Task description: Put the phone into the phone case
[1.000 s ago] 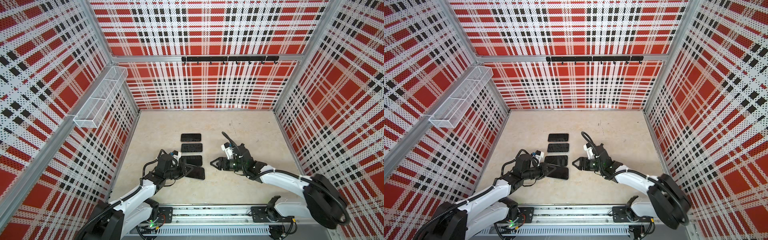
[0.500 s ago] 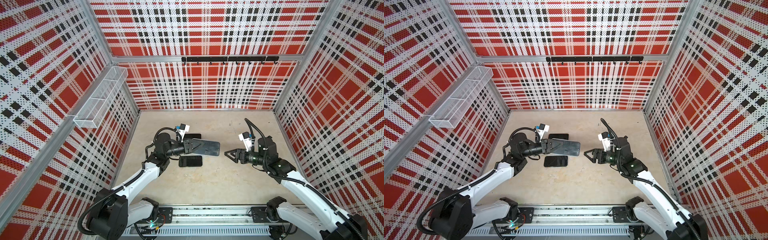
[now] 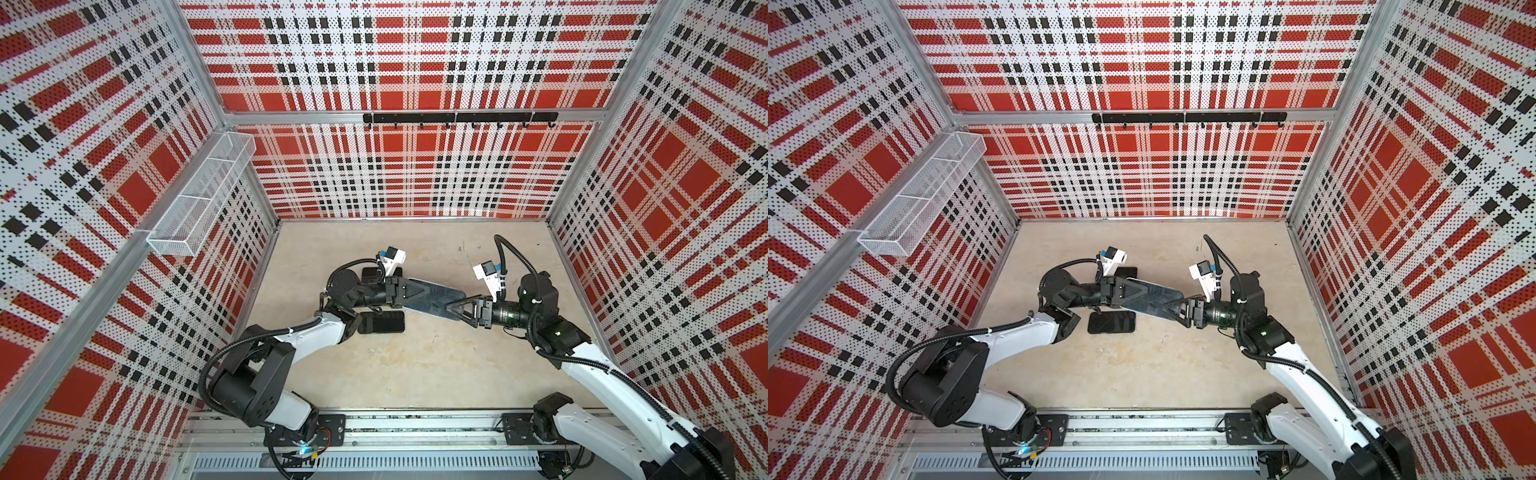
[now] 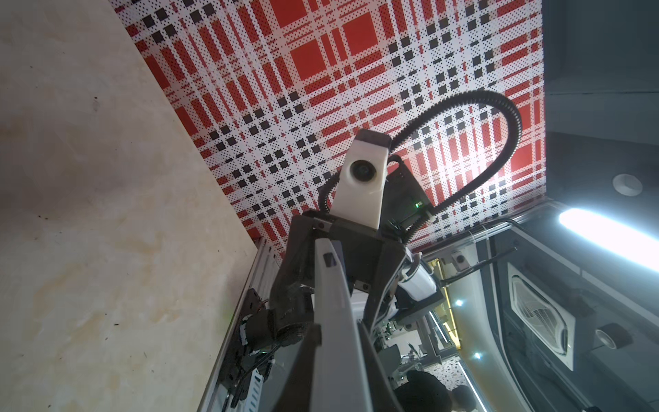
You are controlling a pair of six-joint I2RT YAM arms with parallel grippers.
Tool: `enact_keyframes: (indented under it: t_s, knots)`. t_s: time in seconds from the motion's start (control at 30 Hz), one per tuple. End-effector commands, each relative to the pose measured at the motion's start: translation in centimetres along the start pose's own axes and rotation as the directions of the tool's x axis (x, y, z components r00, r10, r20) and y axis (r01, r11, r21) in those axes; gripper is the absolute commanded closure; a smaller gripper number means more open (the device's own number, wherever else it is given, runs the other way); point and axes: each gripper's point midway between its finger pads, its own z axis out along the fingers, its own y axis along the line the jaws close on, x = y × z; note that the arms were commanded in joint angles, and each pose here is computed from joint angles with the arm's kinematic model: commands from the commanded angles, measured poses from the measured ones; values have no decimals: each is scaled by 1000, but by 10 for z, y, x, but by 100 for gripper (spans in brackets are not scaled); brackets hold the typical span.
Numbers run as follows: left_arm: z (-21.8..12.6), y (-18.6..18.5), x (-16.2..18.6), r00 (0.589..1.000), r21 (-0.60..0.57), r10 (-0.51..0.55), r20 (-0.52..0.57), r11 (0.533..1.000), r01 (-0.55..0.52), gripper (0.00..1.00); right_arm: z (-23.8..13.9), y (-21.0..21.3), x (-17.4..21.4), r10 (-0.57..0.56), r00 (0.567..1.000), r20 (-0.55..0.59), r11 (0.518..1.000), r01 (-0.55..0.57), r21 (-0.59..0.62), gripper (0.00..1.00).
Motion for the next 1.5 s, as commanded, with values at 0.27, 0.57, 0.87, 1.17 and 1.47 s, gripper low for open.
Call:
enact_keyframes:
  t_s: [0.27, 0.57, 0.87, 1.17, 1.47]
  knots:
    - [2, -26, -4, 998, 94, 57, -11, 994, -56, 100, -2, 8, -34, -80, 990, 117, 997, 79, 19, 65]
    - [1, -31, -2, 998, 101, 64, -14, 993, -63, 100, 4, -13, -44, -56, 983, 175, 998, 48, 48, 77]
    - [-2, -40, -3, 996, 112, 87, -13, 990, -85, 100, -3, -1, -58, -33, 982, 188, 997, 46, -61, 60]
    - [-3, -41, -10, 996, 110, 93, 3, 990, -93, 100, 3, 5, -53, 19, 995, 100, 987, -3, -162, 74]
    - [2, -39, -13, 996, 114, 90, -4, 990, -89, 100, 7, -23, -45, 48, 995, 85, 998, -44, -47, 99]
